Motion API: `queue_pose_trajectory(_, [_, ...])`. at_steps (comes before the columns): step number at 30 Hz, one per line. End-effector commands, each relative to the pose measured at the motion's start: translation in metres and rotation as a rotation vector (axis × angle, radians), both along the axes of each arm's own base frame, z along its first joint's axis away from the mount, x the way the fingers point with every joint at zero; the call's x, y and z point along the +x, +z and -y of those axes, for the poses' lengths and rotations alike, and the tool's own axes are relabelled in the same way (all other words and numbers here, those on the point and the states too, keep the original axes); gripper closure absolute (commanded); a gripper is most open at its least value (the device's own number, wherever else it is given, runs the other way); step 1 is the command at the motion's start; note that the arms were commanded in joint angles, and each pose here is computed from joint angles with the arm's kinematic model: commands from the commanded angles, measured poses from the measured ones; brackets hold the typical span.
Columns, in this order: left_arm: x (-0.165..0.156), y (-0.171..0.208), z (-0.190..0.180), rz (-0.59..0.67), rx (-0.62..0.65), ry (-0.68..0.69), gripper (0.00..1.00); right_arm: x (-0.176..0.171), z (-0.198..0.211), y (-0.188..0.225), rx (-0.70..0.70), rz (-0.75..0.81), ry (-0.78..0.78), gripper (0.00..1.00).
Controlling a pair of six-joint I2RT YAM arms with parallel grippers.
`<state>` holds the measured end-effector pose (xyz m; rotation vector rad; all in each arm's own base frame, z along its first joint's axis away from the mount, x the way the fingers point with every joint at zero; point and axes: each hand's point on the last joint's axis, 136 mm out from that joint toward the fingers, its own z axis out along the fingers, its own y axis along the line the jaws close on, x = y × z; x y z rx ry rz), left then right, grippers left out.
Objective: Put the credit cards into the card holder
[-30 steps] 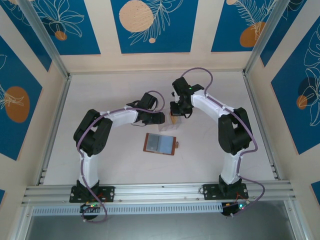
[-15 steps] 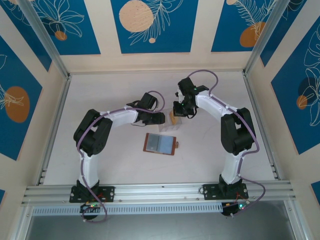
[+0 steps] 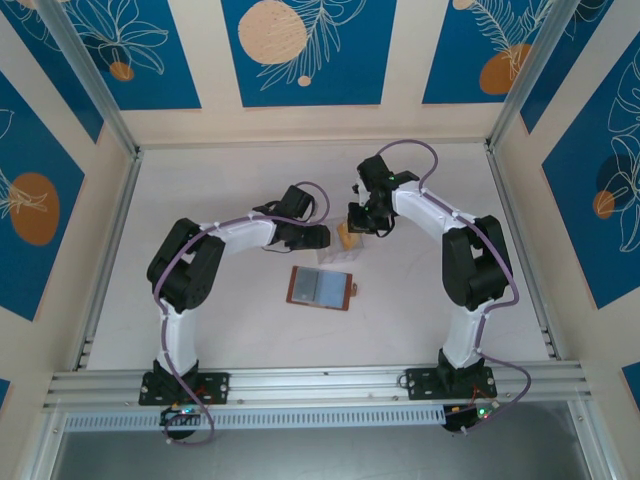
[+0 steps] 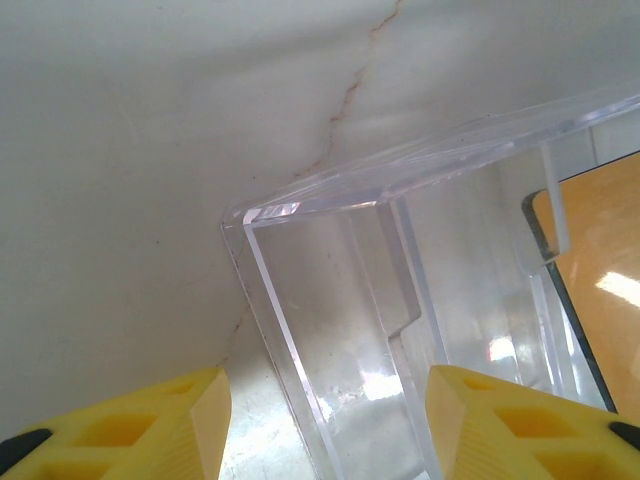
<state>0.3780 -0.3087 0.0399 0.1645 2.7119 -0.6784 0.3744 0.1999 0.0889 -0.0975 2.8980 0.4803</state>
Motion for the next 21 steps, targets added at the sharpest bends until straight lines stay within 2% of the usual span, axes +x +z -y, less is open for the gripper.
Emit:
queue_pose_trajectory(1, [-0.0121, -0.0182, -0.0188, -0.088, 0.063, 0.016, 0.46, -0.0054, 0.0177, 0.0045, -0.060, -0.001, -0.028, 0.87])
queue_pose_trajectory(12, [-0.0128, -0.0192, -0.0196, -0.090, 0.064, 0.018, 0.47, -0.0067, 0.0222, 0.0037, -0.095, 0.006, -0.029, 0.91])
queue_pose_trajectory(21, [-0.0128, -0.0197, -0.0198, -0.093, 0.062, 0.021, 0.46, -0.0077, 0.0243, -0.0014, -0.121, -0.003, -0.026, 0.80])
